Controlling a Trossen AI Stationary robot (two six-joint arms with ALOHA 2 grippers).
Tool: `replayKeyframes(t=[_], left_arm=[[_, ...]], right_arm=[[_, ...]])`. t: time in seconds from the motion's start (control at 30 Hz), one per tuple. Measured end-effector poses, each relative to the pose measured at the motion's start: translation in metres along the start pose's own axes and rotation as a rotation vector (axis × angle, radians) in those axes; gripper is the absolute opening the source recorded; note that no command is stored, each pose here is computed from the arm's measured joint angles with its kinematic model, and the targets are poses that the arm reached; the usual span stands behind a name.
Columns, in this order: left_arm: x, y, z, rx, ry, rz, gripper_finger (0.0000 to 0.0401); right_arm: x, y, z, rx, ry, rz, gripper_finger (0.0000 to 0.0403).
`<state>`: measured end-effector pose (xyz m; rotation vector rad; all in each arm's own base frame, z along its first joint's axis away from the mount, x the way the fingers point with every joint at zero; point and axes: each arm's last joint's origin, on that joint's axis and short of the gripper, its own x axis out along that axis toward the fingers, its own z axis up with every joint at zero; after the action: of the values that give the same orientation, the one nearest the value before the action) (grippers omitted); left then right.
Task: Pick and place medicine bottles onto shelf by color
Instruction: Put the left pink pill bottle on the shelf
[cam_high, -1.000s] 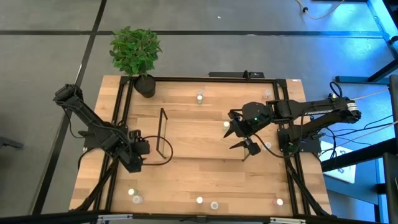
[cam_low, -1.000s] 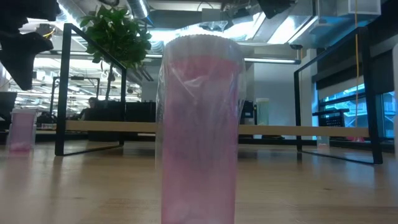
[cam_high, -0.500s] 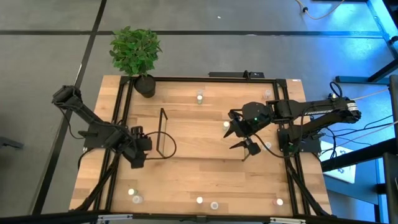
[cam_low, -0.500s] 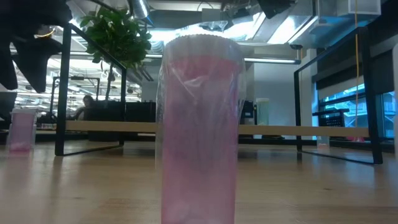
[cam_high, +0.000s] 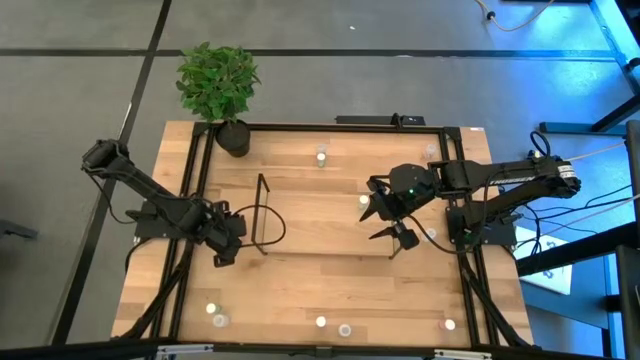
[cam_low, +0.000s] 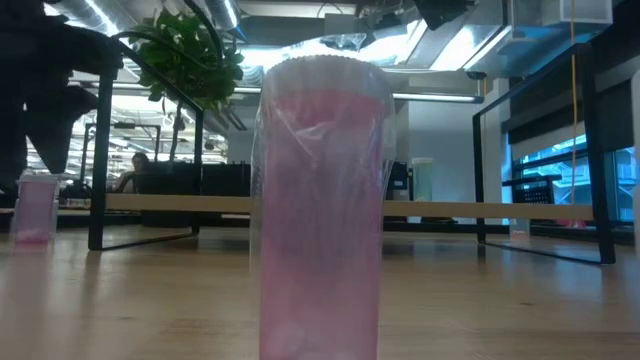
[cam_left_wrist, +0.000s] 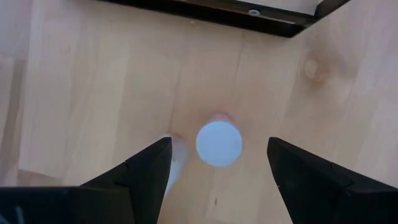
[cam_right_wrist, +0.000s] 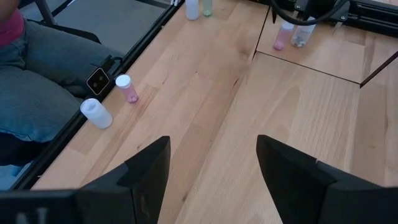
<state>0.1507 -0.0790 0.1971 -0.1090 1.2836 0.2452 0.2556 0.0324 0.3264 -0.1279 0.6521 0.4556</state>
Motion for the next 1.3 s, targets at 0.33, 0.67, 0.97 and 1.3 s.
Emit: replayKeyframes(t=[0.33, 0.67, 0.97, 1.3], left_arm=[[0.018, 0.001, -0.008, 0.003, -0.011, -0.009, 0.0259], [0.023, 0.002, -0.009, -0.022, -0.036, -0.007, 0.0259], [0.023, -0.001, -0.007, -0.003, -0.064, -0.026, 0.0259], [0.023, -0.001, -0.008, -0.007, -0.044, -0.04, 0.0256]], right_arm=[[0.0, 0.0, 0.0, 0.0, 0.0, 0.0, 0.0242], [0.0, 0.0, 0.0, 0.0, 0.0, 0.0, 0.0242], [0.0, 0.0, 0.0, 0.0, 0.0, 0.0, 0.0242], [0.0, 0.0, 0.0, 0.0, 0.0, 0.0, 0.0242]])
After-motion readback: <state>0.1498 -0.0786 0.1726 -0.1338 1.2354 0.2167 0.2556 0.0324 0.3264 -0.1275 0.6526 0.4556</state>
